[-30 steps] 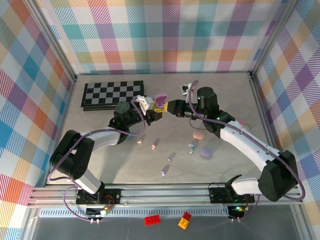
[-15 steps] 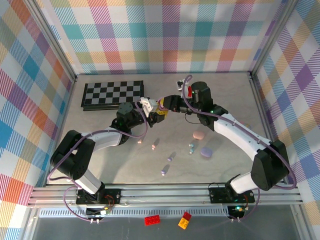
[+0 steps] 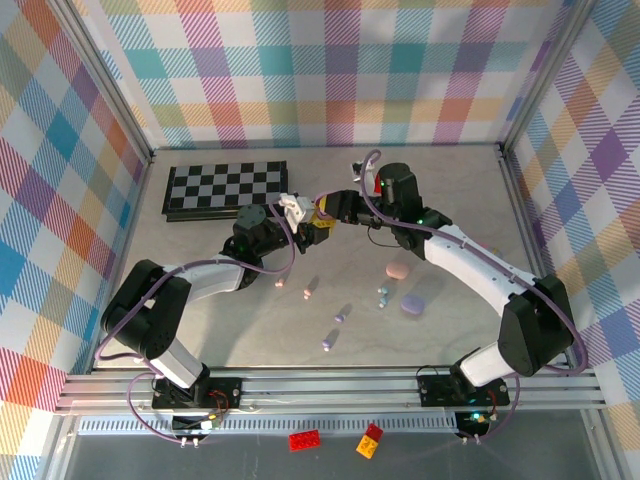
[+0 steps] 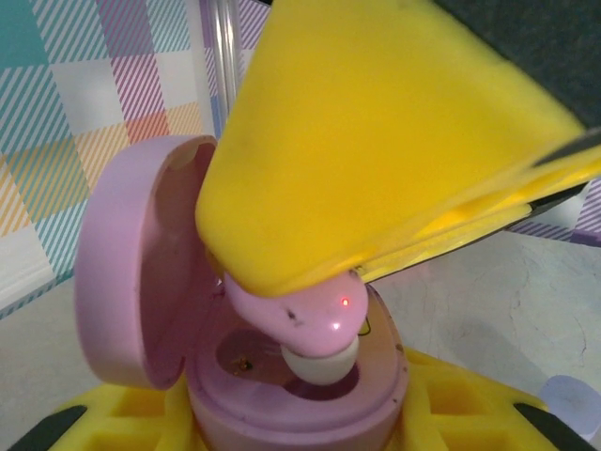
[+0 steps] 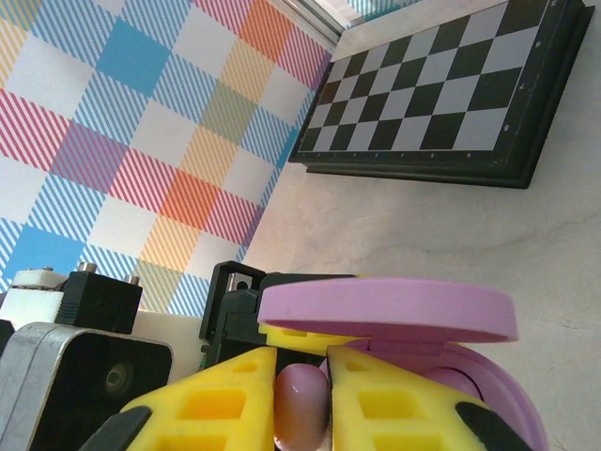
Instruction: Insert wireless bluetooth earbuds into charging case
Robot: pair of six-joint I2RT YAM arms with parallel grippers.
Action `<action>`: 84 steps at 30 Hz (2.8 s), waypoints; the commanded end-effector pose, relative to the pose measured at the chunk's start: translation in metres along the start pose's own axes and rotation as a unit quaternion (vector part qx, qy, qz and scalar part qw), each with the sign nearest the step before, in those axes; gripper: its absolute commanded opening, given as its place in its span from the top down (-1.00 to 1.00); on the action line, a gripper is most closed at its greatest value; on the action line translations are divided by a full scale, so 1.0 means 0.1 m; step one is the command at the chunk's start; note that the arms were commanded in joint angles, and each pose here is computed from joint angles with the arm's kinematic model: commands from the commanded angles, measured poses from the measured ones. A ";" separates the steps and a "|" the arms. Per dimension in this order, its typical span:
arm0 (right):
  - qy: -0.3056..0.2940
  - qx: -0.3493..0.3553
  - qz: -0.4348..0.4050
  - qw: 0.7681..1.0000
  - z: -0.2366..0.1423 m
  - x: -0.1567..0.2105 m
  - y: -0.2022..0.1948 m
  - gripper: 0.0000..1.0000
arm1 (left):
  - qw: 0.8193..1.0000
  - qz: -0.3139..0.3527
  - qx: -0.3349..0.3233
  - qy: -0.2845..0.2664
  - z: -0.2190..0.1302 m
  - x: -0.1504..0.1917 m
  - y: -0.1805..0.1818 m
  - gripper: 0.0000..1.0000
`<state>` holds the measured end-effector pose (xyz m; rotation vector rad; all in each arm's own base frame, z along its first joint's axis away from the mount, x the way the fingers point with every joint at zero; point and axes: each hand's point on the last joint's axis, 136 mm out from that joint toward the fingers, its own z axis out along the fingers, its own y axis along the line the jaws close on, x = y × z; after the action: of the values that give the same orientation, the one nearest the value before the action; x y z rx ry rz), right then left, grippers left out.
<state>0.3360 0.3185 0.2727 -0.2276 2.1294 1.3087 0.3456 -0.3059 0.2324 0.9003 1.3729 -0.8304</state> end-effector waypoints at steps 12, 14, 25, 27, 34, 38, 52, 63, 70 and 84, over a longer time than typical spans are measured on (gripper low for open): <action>-0.006 0.022 -0.019 1.000 0.00 -0.02 -0.02 0.54 | 0.998 0.023 0.017 -0.058 0.06 -0.46 -0.06 0.30; -0.007 0.024 -0.023 0.999 -0.01 -0.02 -0.03 0.53 | 0.998 0.023 0.018 -0.059 0.05 -0.47 -0.07 0.30; -0.013 0.031 -0.027 0.999 -0.05 -0.05 -0.01 0.56 | 0.998 0.024 0.022 -0.061 0.04 -0.51 -0.09 0.30; -0.018 0.030 -0.031 0.999 -0.08 -0.06 0.01 0.55 | 0.998 0.024 0.020 -0.061 0.04 -0.50 -0.08 0.30; -0.023 0.018 -0.043 0.999 -0.15 -0.08 0.11 0.50 | 0.998 0.022 0.019 -0.058 0.05 -0.47 -0.08 0.30; -0.021 0.009 -0.053 0.998 -0.16 -0.07 0.16 0.47 | 0.998 0.022 0.019 -0.058 0.05 -0.47 -0.08 0.30; -0.018 0.010 -0.083 0.996 -0.22 -0.04 0.26 0.42 | 0.998 0.022 0.015 -0.049 0.07 -0.41 -0.05 0.30; -0.027 0.031 -0.105 0.994 -0.33 -0.09 0.28 0.38 | 0.998 0.026 0.015 -0.047 0.05 -0.41 -0.06 0.30; -0.056 0.023 -0.135 0.989 -0.50 -0.19 0.44 0.34 | 0.998 0.037 0.010 -0.041 0.03 -0.35 -0.06 0.30; 0.000 0.073 -0.143 0.987 -0.26 -0.49 0.44 0.08 | 0.998 0.047 0.012 -0.028 -0.02 -0.31 -0.11 0.30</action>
<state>0.3408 0.3093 0.3596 -0.4164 1.9952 1.0416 0.3446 -0.3080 0.2469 0.9283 1.3278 -0.8023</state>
